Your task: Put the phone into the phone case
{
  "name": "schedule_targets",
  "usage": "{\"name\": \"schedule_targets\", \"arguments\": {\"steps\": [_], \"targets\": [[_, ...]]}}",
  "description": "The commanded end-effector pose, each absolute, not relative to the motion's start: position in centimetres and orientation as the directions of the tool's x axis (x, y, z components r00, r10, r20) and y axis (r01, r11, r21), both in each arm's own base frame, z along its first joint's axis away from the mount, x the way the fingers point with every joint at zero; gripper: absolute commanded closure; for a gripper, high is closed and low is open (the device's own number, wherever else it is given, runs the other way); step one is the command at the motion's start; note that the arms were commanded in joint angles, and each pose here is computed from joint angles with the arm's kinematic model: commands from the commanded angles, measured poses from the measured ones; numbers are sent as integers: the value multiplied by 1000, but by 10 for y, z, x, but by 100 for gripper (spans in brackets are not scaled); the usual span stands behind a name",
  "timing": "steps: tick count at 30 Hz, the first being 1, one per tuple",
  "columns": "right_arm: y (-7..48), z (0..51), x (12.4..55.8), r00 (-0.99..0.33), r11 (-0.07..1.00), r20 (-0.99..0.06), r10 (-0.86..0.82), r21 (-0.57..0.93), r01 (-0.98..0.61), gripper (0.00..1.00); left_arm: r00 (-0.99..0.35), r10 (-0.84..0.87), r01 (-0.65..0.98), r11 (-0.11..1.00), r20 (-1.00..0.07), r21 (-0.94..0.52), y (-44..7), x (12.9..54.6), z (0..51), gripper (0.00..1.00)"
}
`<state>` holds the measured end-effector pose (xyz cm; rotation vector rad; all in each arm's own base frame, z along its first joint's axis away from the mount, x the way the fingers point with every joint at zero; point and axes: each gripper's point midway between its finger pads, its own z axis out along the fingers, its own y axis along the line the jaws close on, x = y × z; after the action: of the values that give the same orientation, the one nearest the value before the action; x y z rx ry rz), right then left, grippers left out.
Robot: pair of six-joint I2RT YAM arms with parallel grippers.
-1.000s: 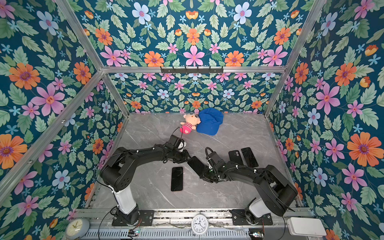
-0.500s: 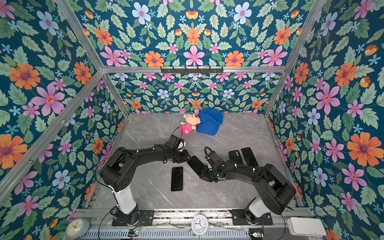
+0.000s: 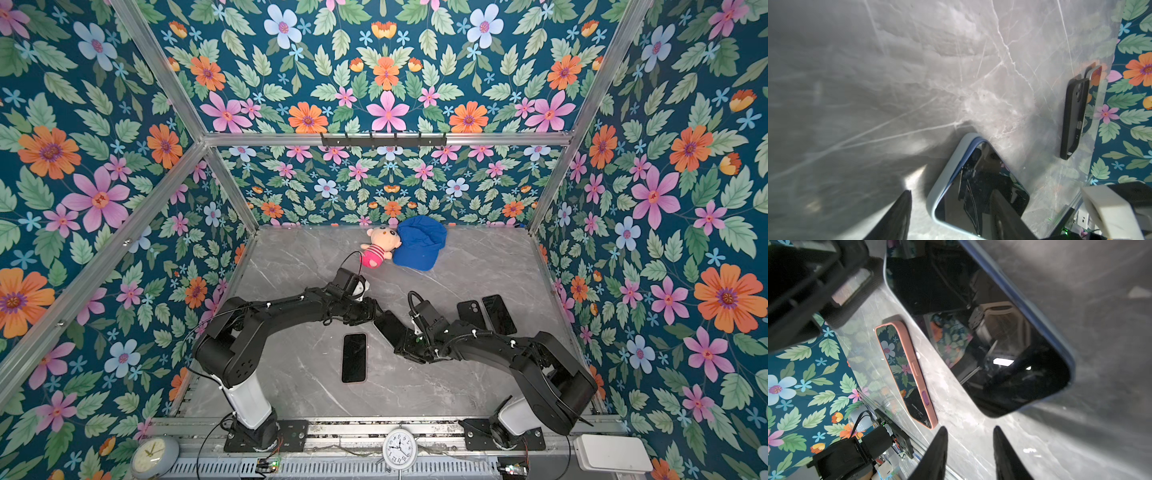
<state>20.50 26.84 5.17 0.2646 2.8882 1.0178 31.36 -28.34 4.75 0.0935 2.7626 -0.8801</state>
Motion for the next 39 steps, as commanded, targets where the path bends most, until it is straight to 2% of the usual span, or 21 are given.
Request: {"name": "schedule_targets", "arguments": {"steps": [1,7,12,20,28,39], "targets": [[264,57,196,-991,783,-8,135,614,101,59,-966,9,154,826,-259,-542,-281,313,54,37],[253,83,212,-990,818,-124,63,575,-20,55,-967,1,151,807,-254,-571,-281,297,67,37],[238,77,241,-987,821,-153,53,570,-44,55,-973,15,153,791,-232,-593,-291,273,69,38],[237,60,268,-990,814,-138,9,577,-73,53,-979,42,158,782,-201,-603,-308,258,57,39],[245,46,265,-994,793,-103,-18,604,-77,53,-981,57,158,787,-186,-596,-314,262,48,42],[249,36,248,-999,762,-34,-33,646,-47,63,-982,73,163,796,-175,-584,-321,270,41,47]]}}
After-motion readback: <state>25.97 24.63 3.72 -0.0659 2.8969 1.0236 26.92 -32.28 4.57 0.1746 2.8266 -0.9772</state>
